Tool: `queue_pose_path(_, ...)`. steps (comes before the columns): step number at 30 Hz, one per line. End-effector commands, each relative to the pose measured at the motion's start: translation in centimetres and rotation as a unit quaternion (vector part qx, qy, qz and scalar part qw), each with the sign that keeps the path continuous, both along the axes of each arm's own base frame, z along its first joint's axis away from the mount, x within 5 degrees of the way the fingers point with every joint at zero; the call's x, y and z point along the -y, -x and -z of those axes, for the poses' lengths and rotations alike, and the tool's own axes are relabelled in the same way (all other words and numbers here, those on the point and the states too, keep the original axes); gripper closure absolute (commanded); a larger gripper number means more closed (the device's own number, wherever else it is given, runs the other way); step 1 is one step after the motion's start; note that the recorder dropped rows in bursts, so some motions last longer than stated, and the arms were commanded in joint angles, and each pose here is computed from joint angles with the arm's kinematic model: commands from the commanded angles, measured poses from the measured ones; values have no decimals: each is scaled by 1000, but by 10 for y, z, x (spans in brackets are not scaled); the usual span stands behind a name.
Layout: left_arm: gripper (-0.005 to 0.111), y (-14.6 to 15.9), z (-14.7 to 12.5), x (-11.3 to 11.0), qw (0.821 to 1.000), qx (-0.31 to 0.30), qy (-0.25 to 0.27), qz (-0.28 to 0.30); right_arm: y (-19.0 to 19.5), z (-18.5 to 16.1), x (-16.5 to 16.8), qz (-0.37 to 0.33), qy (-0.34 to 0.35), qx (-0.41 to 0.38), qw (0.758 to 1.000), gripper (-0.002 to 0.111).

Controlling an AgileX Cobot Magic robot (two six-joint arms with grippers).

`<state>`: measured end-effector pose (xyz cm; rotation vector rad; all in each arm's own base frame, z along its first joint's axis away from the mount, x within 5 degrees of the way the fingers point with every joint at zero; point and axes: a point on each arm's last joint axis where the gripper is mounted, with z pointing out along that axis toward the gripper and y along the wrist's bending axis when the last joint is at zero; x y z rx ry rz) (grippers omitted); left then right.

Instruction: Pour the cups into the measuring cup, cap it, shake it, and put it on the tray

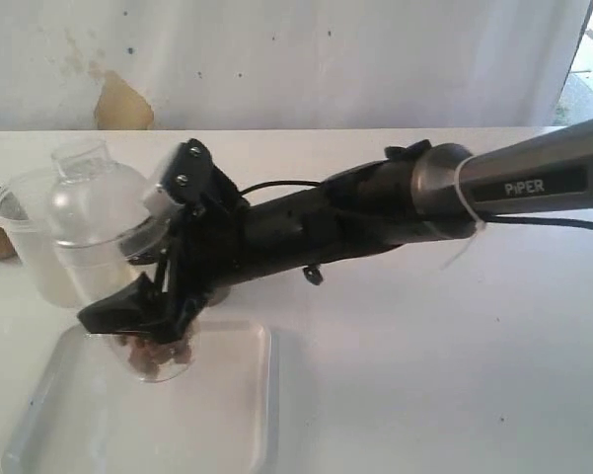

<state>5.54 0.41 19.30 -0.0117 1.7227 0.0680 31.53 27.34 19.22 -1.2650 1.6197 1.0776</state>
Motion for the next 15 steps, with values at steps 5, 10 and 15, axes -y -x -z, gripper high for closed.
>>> queue_pose_path(5,107,0,1,0,1000,2,-1,2,-1,10,2,-41,-37,3,998,108)
queue_pose_path(10,107,0,1,0,1000,2,-1,2,-2,42,-10,-49,-18,-25,998,108)
queue_pose_path(15,107,0,1,0,1000,2,-1,2,-11,59,-16,-51,-16,-33,998,108)
